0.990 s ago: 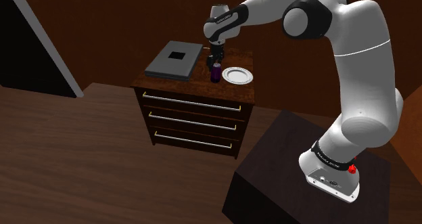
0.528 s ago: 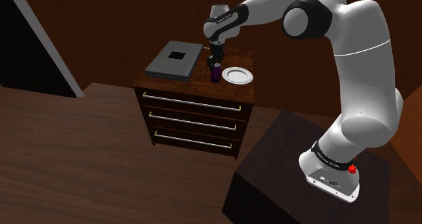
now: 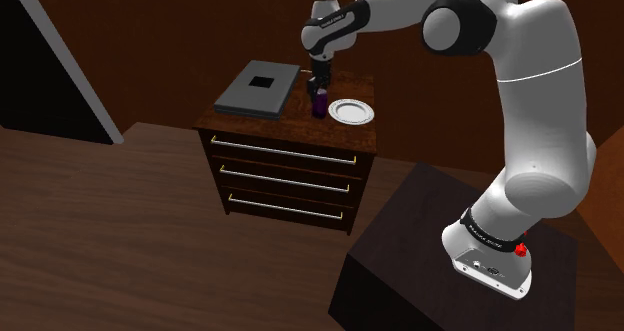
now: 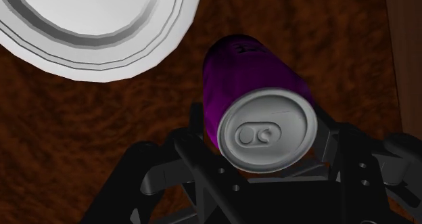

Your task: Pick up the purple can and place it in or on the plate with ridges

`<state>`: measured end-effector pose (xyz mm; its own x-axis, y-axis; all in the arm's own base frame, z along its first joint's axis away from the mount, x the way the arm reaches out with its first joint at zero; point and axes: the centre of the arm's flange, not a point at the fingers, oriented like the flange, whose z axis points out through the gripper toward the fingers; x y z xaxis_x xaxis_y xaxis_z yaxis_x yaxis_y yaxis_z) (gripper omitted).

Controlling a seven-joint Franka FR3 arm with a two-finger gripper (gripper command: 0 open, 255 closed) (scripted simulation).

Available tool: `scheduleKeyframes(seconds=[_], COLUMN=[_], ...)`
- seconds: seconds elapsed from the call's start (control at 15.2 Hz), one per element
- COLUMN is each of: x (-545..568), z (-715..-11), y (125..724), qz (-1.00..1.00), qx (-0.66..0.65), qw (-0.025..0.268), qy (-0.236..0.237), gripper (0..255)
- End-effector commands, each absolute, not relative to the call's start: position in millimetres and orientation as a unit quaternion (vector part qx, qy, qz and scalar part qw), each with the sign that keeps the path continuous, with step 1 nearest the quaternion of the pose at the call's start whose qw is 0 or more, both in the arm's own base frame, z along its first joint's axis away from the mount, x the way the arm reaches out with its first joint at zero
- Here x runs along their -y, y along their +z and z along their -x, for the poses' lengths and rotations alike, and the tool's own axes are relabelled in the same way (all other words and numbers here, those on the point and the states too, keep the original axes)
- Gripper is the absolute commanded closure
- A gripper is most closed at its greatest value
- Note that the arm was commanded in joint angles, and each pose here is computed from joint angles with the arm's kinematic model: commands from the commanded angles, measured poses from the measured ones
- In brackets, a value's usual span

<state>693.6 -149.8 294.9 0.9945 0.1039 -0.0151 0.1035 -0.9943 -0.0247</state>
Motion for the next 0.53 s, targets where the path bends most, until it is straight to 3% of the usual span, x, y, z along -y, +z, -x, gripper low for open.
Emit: scheduleKeyframes(seconds=[0.0,0.46], x=[149.7,149.7], z=[-693.8,-693.8], y=[306.1,343.0], qz=[0.999,0.999], qx=[0.052,0.052], qw=[0.012,0.012], qy=[0.008,0.008], gripper=[255,255])
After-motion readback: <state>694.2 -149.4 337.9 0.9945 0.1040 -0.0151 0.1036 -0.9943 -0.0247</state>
